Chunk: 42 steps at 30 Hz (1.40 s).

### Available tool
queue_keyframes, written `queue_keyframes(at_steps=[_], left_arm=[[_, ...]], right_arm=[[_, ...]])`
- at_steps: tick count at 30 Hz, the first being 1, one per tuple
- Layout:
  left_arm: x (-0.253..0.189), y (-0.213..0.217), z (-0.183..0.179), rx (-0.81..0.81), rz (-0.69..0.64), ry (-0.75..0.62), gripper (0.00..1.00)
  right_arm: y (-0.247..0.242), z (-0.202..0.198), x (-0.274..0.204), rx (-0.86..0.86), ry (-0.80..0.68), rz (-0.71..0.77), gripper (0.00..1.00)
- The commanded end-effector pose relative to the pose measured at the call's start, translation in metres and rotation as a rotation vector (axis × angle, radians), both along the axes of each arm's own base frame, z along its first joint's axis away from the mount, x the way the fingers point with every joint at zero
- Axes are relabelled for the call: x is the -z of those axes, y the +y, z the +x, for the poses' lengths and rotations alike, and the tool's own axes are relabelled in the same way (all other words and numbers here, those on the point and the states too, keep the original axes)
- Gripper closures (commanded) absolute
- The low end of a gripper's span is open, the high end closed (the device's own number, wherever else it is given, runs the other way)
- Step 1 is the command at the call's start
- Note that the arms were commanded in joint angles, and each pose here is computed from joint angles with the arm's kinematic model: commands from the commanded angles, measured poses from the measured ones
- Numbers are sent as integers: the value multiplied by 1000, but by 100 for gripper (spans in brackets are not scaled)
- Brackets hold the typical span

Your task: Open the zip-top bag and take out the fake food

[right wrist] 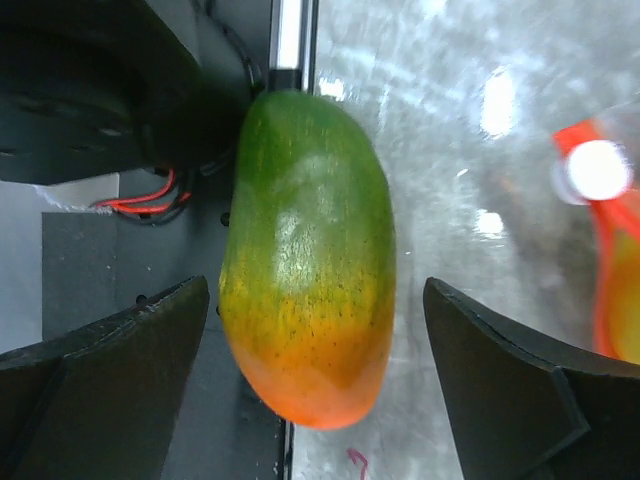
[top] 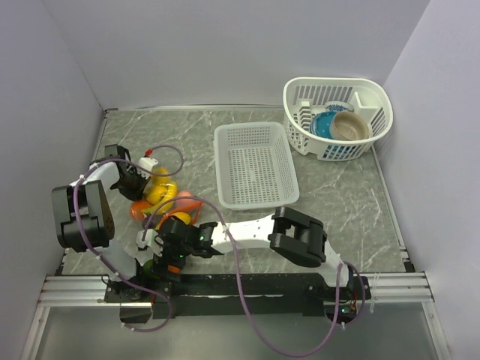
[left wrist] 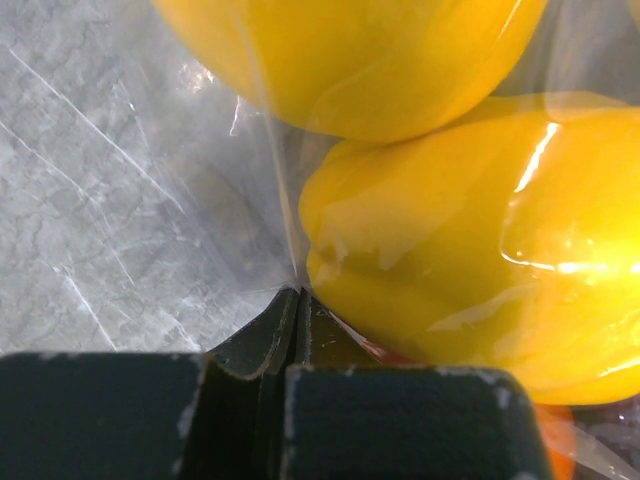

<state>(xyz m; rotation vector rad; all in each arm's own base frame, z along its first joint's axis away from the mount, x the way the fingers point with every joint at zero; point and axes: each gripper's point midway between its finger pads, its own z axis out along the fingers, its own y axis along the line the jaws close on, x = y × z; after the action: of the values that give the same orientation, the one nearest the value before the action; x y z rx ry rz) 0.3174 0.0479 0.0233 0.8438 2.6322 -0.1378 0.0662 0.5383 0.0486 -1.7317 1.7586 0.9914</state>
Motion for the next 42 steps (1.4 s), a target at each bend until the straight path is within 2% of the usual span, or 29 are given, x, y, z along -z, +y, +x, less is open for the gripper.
queue_keyframes(at_steps=[1,4,5,8,10,11,15,18,19,20,23,24,25,26,27,28,29,30,31,32,37,42], left_arm=[[0,6,-9,-18,4,12,99],[0,8,-8,-28,-1,20,99],[-1,9,-8,-31,-3,20,99],[-7,13,-5,-49,-7,9,99],[-16,14,-4,-58,-17,-2,99],[-19,14,-4,-63,-23,-7,99],[-37,5,-5,-57,-81,-18,99],[-50,-3,-7,-49,-119,-28,99],[-50,-3,-8,-50,-122,-29,99],[-49,-3,-10,-50,-117,-27,99],[-40,-1,-15,-55,-101,-11,99],[-37,-1,-17,-56,-101,-5,99],[-34,-1,-20,-56,-103,2,99],[-33,-1,-21,-59,-103,4,99],[-32,-2,-21,-59,-105,5,99],[-31,-2,-22,-58,-109,9,99],[-31,-3,-21,-56,-115,6,99],[-32,-3,-21,-60,-119,4,99],[-33,-4,-20,-57,-122,2,99],[-34,-4,-20,-57,-127,-1,99],[-38,-4,-18,-50,-126,-10,99],[-34,0,-15,-62,-124,-3,99]], right_arm=[[9,-10,-2,-26,40,19,9],[3,-6,0,-3,25,13,31],[0,1,0,28,-2,11,45],[-16,16,-21,86,-59,31,65],[-35,37,-44,156,-104,56,72],[-44,44,-51,182,-117,63,80],[-91,110,-101,374,-188,139,83],[-130,147,-118,524,-217,156,83],[-148,181,-129,641,-250,193,81],[-161,198,-135,725,-271,206,82],[-215,258,-149,1058,-313,208,93],[-221,273,-152,1153,-284,216,95],[-232,278,-141,1199,-269,153,98],[-252,294,-137,1312,-289,115,100],[-251,306,-136,1420,-246,119,100],[-262,306,-121,1461,-247,24,100],[-261,308,-114,1448,-218,-7,100],[-255,310,-108,1416,-194,-28,97],[-252,309,-106,1385,-179,-22,44],[-250,307,-108,1370,-180,1,1],[-247,284,-136,1335,-245,143,0],[-211,222,-143,1121,-438,142,0]])
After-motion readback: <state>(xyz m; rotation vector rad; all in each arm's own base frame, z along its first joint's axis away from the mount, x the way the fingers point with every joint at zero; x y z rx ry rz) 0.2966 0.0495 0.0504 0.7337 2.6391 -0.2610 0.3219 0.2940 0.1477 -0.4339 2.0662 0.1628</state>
